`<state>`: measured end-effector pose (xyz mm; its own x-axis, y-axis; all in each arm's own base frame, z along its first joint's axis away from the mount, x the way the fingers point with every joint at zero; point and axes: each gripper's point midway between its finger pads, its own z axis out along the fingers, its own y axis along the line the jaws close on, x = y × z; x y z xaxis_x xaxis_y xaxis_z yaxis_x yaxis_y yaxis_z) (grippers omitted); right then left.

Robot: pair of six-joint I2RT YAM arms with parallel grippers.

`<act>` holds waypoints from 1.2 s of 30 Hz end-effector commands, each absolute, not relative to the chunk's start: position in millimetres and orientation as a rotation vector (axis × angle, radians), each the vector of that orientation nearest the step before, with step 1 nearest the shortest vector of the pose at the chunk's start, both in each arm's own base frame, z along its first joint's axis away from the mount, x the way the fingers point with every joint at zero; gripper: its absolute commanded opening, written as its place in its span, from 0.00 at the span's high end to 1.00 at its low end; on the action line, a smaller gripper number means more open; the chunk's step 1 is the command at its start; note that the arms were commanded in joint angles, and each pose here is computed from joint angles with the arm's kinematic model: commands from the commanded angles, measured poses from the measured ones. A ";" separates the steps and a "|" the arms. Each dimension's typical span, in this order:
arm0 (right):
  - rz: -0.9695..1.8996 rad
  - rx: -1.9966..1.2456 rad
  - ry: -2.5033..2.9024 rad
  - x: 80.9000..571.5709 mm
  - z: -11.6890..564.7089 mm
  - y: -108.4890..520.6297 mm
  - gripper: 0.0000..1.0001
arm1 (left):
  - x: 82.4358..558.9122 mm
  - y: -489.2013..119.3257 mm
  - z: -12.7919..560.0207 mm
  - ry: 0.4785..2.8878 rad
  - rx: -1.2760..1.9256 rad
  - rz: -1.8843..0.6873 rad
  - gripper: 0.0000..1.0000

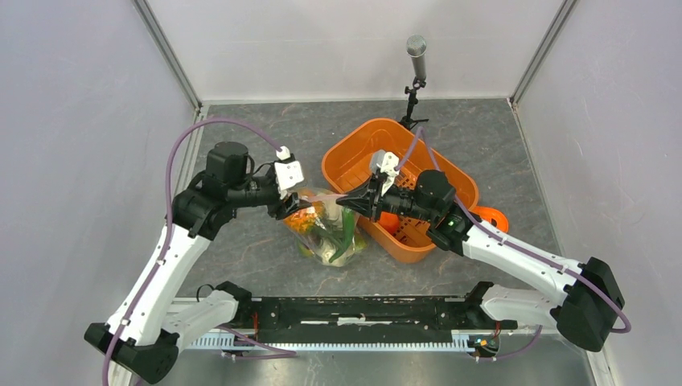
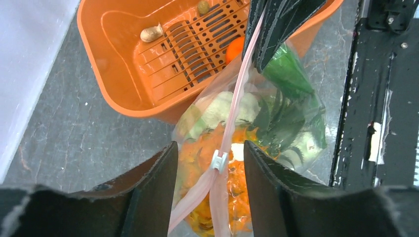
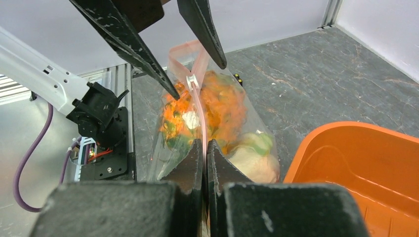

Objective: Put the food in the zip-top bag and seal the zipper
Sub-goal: Zip the zipper food storage bag at the center of the board.

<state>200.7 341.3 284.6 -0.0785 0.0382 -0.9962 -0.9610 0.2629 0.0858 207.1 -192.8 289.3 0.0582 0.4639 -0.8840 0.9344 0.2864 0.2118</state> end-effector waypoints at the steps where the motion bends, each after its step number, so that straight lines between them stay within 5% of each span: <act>1: 1.083 -0.940 1.202 195.7 334.0 339.5 1.00 | 213.9 -196.1 293.4 1.465 1.449 -0.547 0.47; 6: 1.064 -0.924 1.218 199.5 332.1 337.8 1.00 | 204.1 -196.3 281.5 1.502 1.526 -0.606 0.54; 15: 1.003 -0.862 1.269 213.3 326.1 332.4 1.00 | 205.1 -190.8 283.8 1.538 1.509 -0.576 0.98; 36: 0.826 -0.664 1.391 239.5 309.8 298.5 1.00 | 196.9 -129.5 263.5 1.815 1.437 -0.278 0.98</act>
<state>213.5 326.8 283.7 -0.0864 0.0430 -0.9953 -0.9065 0.4110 0.0965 197.8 -175.1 272.7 0.0781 0.6027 -0.7941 0.9439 0.2117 0.2535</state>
